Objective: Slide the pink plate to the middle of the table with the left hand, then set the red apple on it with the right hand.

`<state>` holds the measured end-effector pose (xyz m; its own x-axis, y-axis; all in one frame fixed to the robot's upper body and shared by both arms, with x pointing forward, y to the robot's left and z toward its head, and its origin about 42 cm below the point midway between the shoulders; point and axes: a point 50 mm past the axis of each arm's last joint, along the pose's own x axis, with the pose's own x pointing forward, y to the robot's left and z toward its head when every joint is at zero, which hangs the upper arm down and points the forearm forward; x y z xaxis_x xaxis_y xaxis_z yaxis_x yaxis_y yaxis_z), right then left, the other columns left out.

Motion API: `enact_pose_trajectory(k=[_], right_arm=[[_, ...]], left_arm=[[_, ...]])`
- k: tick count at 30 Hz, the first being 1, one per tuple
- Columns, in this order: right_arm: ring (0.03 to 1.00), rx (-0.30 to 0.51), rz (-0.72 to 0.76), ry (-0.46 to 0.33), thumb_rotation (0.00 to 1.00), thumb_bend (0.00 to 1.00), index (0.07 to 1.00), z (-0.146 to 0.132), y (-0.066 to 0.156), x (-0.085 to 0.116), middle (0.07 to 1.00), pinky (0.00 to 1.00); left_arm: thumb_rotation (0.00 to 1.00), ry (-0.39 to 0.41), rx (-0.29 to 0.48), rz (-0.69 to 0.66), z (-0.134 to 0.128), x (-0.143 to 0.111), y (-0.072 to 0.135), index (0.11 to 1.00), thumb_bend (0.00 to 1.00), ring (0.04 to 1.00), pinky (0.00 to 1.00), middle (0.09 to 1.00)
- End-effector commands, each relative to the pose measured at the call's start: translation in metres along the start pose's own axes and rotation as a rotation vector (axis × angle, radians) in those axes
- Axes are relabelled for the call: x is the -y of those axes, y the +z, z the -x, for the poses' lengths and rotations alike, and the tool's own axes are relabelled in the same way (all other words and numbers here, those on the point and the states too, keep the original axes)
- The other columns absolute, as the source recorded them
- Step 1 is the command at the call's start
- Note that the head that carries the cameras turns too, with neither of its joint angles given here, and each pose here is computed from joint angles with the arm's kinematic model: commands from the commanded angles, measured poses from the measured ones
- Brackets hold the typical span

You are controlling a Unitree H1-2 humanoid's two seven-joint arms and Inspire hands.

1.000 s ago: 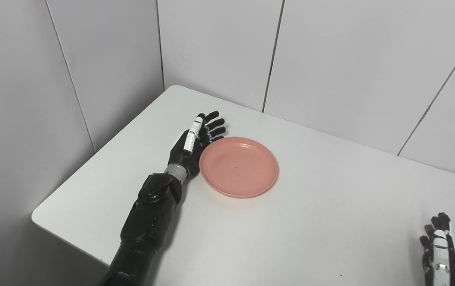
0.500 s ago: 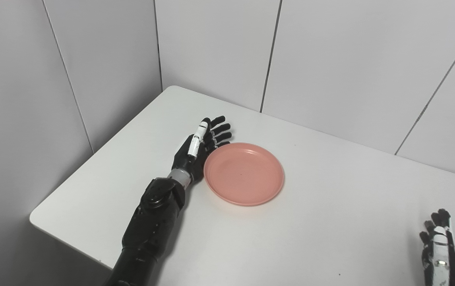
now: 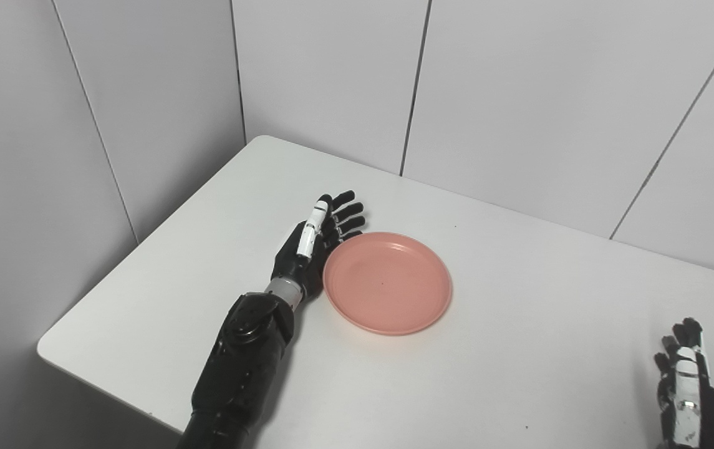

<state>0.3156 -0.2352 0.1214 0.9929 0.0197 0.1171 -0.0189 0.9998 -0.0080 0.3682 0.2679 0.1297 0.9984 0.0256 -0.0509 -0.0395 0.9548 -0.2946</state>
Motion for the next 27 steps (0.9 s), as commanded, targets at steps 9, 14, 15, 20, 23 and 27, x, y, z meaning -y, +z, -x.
enact_pose_trajectory(k=[9, 14, 15, 20, 23, 27], right_arm=[[1.0, 0.054, 0.007, 0.0, 1.0, 0.09, 0.992, -0.003, 0.005, -0.003, 0.998, 1.0], [0.991, 0.058, 0.012, -0.007, 1.0, 0.09, 0.984, -0.004, 0.005, -0.005, 0.99, 1.0], [0.99, 0.055, 0.009, -0.006, 1.0, 0.09, 0.984, -0.004, 0.005, -0.005, 0.99, 1.0], [0.999, 0.046, -0.007, -0.003, 1.0, 0.12, 0.991, -0.003, 0.005, -0.006, 0.997, 1.0], [0.995, 0.046, -0.01, -0.007, 1.0, 0.12, 0.99, -0.004, 0.005, -0.007, 0.995, 1.0], [0.995, 0.046, -0.011, -0.009, 1.0, 0.13, 0.991, -0.005, 0.005, -0.01, 0.994, 1.0]], left_arm=[[1.0, 0.051, -0.028, -0.015, 0.01, 0.017, 0.0, 0.836, 0.33, 0.845, 0.82, 0.855], [1.0, 0.053, -0.032, -0.033, 0.014, 0.022, 0.0, 0.837, 0.33, 0.841, 0.81, 0.854], [1.0, 0.053, -0.033, -0.032, 0.014, 0.022, -0.001, 0.838, 0.33, 0.843, 0.81, 0.855], [1.0, 0.049, -0.032, -0.026, 0.016, 0.032, -0.004, 0.824, 0.33, 0.837, 0.81, 0.843], [1.0, 0.039, -0.034, -0.034, 0.019, 0.038, -0.005, 0.83, 0.34, 0.843, 0.82, 0.847], [1.0, 0.029, -0.038, -0.032, 0.022, 0.047, -0.004, 0.833, 0.33, 0.848, 0.83, 0.854]])
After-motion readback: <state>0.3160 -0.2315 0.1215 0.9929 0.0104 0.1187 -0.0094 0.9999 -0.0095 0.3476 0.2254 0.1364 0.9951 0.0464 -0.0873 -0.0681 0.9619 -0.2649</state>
